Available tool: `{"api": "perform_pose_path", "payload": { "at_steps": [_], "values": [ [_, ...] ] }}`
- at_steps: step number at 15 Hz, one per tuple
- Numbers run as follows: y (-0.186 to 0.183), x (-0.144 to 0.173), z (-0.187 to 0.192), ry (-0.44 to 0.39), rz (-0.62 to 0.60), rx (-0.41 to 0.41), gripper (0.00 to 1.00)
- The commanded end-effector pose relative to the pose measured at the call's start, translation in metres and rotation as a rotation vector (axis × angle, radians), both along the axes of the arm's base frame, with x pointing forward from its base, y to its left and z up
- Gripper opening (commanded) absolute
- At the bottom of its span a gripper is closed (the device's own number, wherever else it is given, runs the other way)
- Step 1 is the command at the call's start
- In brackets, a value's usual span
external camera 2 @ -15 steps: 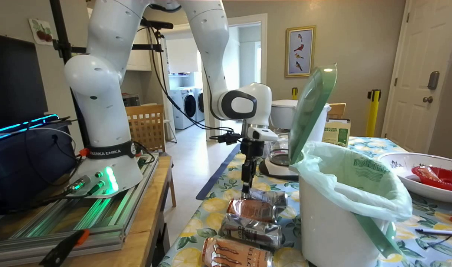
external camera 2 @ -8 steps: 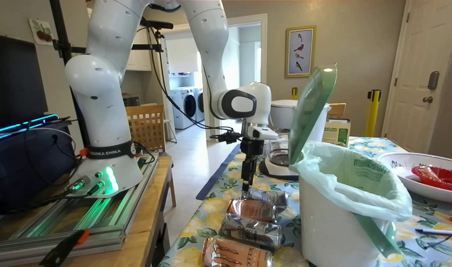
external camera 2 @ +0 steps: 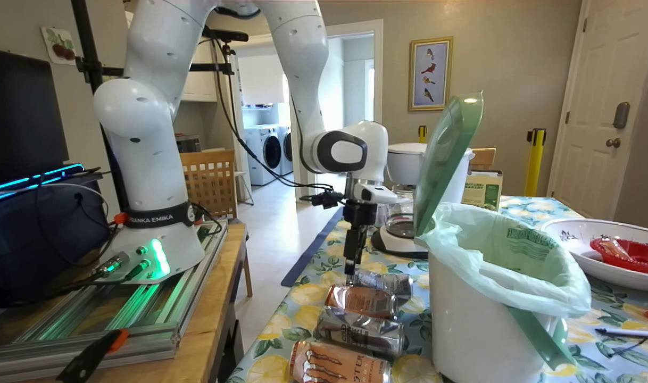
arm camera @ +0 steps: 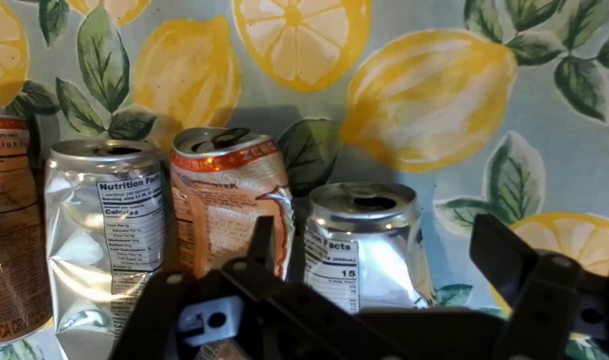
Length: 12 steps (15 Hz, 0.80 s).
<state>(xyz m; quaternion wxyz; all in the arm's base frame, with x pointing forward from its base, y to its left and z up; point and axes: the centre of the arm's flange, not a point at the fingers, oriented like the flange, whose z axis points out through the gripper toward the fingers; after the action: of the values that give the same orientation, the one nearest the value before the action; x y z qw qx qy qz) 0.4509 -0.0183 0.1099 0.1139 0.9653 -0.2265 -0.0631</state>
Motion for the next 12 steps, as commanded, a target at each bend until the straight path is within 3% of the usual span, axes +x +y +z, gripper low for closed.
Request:
{"api": "perform_pose_path", "payload": {
  "at_steps": [1, 3, 4, 6, 10, 12],
  "values": [
    [-0.0063, -0.0004, -0.0102, 0.019, 0.03, -0.011, 1.0],
    [-0.0082, -0.0008, -0.0132, 0.025, 0.034, -0.018, 1.0],
    [-0.0084, -0.0016, -0.0139, 0.026, 0.044, -0.026, 0.75],
    [-0.009, -0.0023, -0.0156, 0.03, 0.054, -0.035, 0.66],
    [-0.0093, -0.0022, -0.015, 0.031, 0.048, -0.032, 0.37],
    [-0.0072, -0.0004, -0.0099, 0.02, 0.049, -0.025, 0.34]
  ]
}}
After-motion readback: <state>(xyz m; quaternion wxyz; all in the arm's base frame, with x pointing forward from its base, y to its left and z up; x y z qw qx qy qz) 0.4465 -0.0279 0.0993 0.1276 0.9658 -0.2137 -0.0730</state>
